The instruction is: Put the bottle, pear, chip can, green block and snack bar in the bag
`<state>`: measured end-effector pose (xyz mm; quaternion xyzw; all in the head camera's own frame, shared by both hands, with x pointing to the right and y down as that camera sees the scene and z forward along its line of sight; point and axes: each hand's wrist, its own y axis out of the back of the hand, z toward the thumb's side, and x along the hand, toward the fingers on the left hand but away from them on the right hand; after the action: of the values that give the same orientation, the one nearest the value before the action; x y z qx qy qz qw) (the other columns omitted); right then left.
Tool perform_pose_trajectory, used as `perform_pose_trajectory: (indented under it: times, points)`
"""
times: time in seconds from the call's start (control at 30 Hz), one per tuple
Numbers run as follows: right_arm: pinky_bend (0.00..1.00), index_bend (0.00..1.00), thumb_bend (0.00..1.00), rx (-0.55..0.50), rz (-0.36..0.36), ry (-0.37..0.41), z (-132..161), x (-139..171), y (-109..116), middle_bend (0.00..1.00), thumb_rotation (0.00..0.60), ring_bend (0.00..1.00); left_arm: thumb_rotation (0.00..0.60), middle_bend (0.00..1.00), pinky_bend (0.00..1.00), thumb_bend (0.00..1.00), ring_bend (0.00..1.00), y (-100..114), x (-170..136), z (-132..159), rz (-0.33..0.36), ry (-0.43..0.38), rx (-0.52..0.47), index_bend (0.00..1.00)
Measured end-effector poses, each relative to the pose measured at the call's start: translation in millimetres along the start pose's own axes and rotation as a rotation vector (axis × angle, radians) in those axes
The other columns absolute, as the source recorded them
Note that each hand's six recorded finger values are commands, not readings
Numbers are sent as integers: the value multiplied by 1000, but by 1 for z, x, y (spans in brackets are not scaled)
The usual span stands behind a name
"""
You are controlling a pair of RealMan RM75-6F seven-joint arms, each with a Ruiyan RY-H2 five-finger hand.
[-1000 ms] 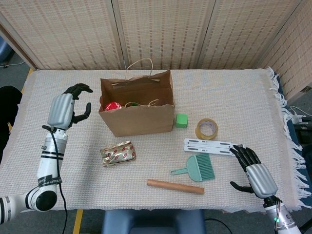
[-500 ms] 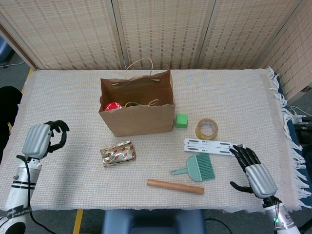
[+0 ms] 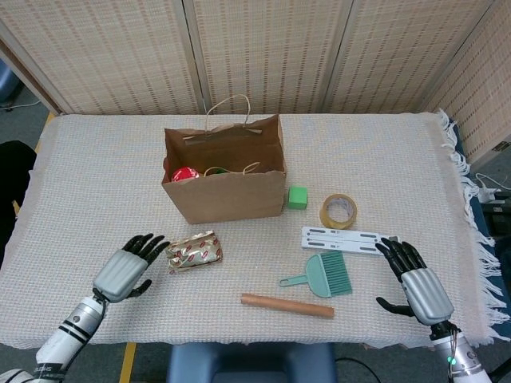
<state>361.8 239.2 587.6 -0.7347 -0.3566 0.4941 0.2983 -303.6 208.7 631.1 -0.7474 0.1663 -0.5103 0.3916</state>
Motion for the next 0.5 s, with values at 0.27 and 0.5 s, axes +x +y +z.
perform_pose_trajectory:
  times: [0.27, 0.5]
  points:
    - [0, 0, 66, -9, 3, -2, -1, 0, 1, 0, 600, 0, 600, 0, 73, 347, 0, -21, 31, 32, -66, -44, -7, 0]
    - [0, 0, 67, -14, 7, -6, -1, 0, 1, 0, 600, 0, 600, 0, 71, 347, 0, -25, 63, 39, -87, 5, -44, 0]
